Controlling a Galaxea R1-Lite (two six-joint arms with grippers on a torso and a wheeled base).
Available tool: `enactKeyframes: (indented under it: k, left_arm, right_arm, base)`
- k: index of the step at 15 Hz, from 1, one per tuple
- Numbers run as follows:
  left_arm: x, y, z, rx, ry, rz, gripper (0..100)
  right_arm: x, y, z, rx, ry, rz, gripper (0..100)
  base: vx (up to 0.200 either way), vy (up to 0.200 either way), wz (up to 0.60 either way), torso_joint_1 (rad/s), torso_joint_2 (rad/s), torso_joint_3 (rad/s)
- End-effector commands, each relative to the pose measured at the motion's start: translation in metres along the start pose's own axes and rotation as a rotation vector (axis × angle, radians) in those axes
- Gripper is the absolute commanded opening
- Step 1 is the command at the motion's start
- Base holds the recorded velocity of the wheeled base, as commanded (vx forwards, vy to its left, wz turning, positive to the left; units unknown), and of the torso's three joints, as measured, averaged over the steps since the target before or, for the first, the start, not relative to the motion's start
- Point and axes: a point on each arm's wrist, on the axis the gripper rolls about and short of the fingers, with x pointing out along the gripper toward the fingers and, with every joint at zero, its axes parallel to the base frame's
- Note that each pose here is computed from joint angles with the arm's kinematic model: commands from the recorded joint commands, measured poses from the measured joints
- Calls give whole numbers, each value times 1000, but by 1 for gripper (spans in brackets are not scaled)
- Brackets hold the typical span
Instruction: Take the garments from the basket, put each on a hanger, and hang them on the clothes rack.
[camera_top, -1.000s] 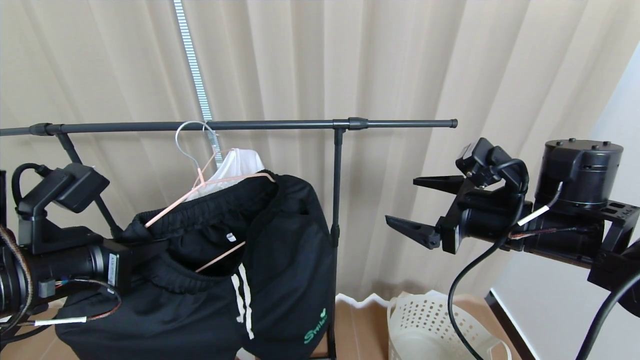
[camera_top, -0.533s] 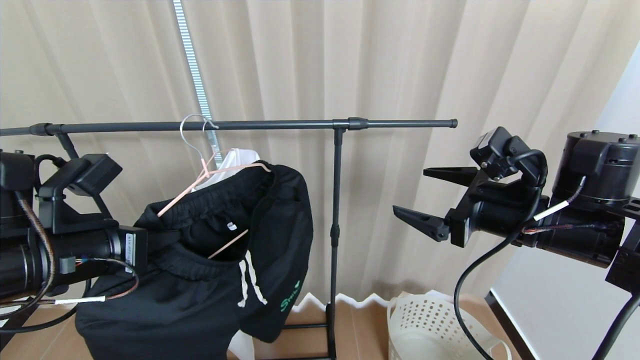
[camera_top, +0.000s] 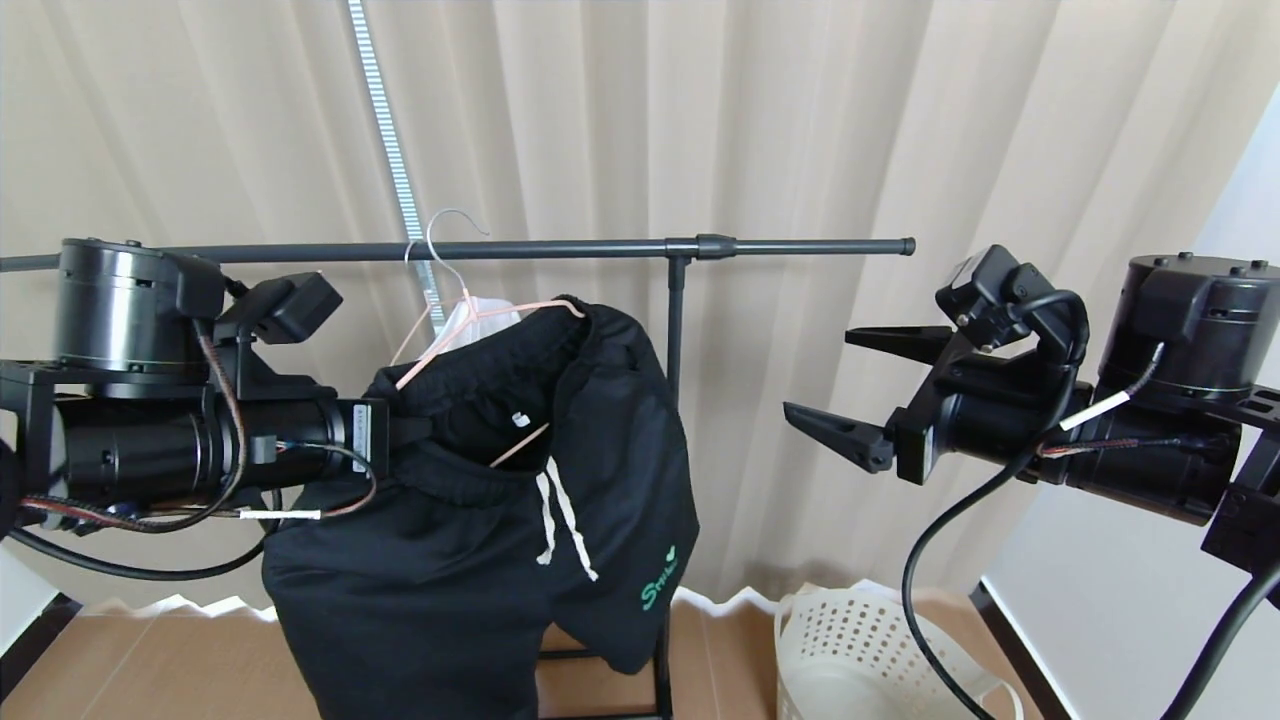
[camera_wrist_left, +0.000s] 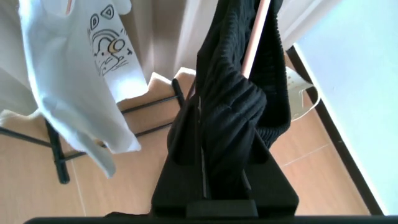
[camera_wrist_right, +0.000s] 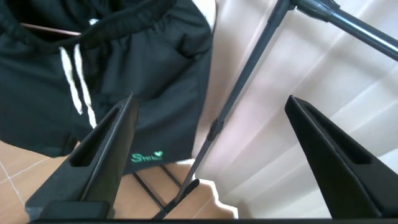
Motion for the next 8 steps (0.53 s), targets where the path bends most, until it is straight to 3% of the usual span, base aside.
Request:
enactKeyframes:
  k: [1, 8]
  left_arm:
    - [39, 0, 11, -8, 30, 34, 0]
    - [90, 1, 35, 6, -1, 148, 0]
  right_arm:
    - [0, -4, 2, -3, -8, -15, 100]
    - [-2, -14, 1, -71, -3, -49, 100]
  base:
    - [0, 0, 0, 0, 0, 0]
    - [0, 0, 0, 0, 0, 0]
